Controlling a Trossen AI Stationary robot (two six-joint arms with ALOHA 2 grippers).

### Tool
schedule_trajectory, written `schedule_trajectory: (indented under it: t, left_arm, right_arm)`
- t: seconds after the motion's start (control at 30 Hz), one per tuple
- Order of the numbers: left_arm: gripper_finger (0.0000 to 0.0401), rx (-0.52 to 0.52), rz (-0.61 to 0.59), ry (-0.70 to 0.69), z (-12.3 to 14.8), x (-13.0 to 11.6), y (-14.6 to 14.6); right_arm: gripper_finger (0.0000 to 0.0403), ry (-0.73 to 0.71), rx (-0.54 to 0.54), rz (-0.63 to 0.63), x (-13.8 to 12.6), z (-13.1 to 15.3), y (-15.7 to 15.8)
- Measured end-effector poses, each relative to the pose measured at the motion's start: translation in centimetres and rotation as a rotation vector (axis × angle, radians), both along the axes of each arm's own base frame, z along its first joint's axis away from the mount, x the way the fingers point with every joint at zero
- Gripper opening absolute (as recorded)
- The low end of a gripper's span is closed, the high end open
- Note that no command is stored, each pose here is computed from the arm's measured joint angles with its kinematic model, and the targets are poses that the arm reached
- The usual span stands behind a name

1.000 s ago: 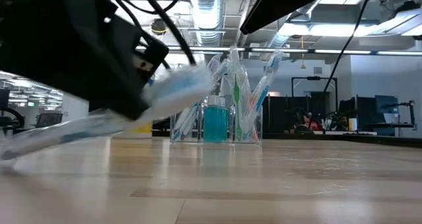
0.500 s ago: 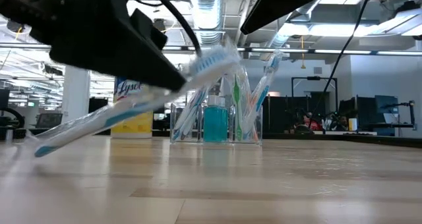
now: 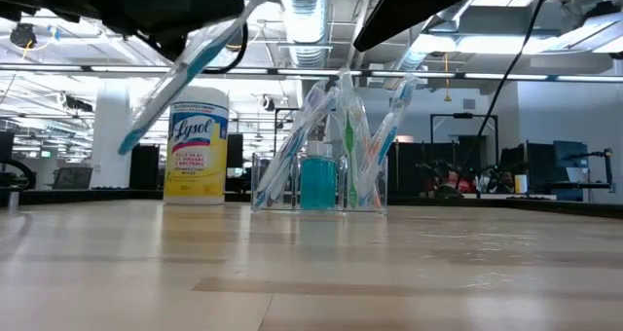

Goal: Pick & Place toothbrushing station
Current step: Put the blue toothbrush into the transparent organizer

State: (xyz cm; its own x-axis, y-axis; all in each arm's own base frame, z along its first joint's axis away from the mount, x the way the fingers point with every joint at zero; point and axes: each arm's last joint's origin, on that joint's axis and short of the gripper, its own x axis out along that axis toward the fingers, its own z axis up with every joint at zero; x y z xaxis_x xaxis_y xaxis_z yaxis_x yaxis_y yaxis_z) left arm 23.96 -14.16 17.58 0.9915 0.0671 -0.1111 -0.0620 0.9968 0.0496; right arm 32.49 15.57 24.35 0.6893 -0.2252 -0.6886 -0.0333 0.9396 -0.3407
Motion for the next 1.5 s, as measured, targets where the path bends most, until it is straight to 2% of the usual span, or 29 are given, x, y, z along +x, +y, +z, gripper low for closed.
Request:
schedule_trajectory:
  t: [0.23,0.57,1.5]
  left_arm:
    - [0.0000,-0.026,0.071,-0.098,0.2,-0.4,2.3]
    - [0.0000,0.022,0.167,-0.191,1.2,0.6,4.9]
    - [0.0000,0.049,0.218,-0.351,2.7,2.4,13.1]
  right_arm:
    - [0.0122,-0.005,0.002,-0.001,0.0,0.0,0.0]
    - [0.0122,-0.022,0.012,0.000,0.2,0.1,0.1]
    - [0.0122,-0.020,0.006,0.005,0.2,0.1,0.1]
